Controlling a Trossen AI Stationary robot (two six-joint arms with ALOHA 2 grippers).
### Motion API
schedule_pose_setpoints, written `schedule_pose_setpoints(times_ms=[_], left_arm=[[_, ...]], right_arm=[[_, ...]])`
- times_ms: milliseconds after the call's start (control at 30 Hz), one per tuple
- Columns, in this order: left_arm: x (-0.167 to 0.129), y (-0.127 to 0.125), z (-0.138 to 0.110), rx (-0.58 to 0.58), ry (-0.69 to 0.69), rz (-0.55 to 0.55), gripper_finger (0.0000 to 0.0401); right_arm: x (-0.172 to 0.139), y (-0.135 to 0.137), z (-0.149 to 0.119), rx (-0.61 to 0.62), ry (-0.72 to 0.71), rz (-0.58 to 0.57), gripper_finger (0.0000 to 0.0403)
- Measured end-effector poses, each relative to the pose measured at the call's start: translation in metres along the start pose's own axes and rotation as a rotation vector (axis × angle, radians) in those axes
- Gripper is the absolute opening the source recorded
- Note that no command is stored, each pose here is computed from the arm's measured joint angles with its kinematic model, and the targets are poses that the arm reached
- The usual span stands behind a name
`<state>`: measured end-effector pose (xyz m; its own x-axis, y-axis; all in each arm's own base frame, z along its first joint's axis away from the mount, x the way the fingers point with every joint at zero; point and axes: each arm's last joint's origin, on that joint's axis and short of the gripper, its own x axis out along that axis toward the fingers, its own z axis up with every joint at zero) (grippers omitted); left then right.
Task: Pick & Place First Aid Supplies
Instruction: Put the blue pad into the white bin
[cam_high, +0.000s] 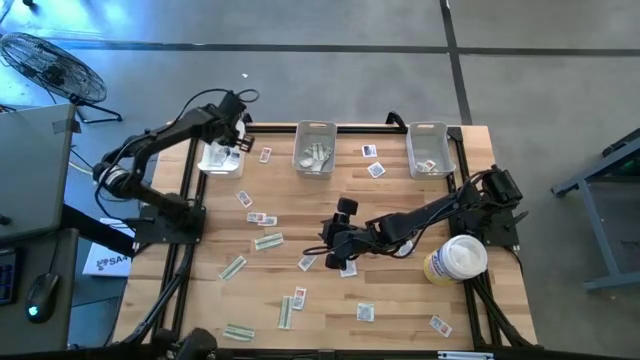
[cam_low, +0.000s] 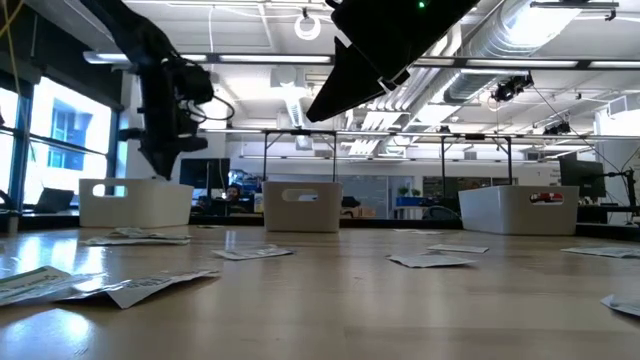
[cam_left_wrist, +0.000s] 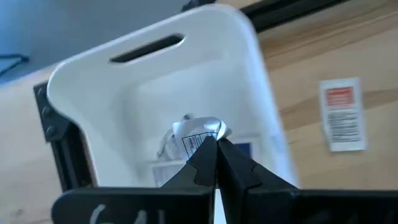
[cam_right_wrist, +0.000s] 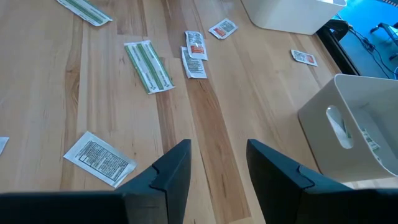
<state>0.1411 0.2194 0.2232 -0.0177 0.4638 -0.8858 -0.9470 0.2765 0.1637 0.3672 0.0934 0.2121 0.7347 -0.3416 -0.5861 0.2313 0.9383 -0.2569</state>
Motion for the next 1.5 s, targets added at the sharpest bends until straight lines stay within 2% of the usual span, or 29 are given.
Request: schedule_pose_setpoints(times_ms=[200, 533, 700, 833, 1000, 1233, 1400, 1500], left_arm=[[0.01, 0.004, -0.004, -0.007, 0.085, 0.037, 0.0012], [0.025, 0.0, -0.007, 0.012, 0.157, 0.06, 0.0082], [0.022, 0.0, -0.009, 0.044, 0.183, 0.02, 0.0108], [0.008, 0.004, -0.012, 0.057, 0.17, -0.014, 0.0115], [-0.028, 0.006, -0.018, 0.057, 0.074, -0.132, 0.0115], [-0.087, -0.014, -0.04, 0.166, -0.176, -0.377, 0.0115], [-0.107, -0.036, -0.064, 0.283, -0.344, -0.569, 0.0115], [-0.108, -0.048, -0.082, 0.348, -0.416, -0.66, 0.0115]], right_arm=[[0.0, 0.0, 0.0, 0.0, 0.0, 0.0, 0.0149], [0.0, 0.0, 0.0, 0.0, 0.001, 0.007, 0.0149], [0.0, 0.0, 0.0, 0.0, 0.002, 0.009, 0.0149], [0.0, 0.001, -0.001, -0.009, 0.014, 0.034, 0.0149], [-0.005, -0.003, -0.009, -0.027, 0.119, 0.053, 0.0149], [-0.033, -0.021, -0.017, 0.097, 0.419, 0.059, 0.0149], [-0.037, -0.027, -0.027, 0.153, 0.586, 0.103, 0.0149], [-0.033, -0.024, -0.026, 0.156, 0.577, 0.156, 0.0149]])
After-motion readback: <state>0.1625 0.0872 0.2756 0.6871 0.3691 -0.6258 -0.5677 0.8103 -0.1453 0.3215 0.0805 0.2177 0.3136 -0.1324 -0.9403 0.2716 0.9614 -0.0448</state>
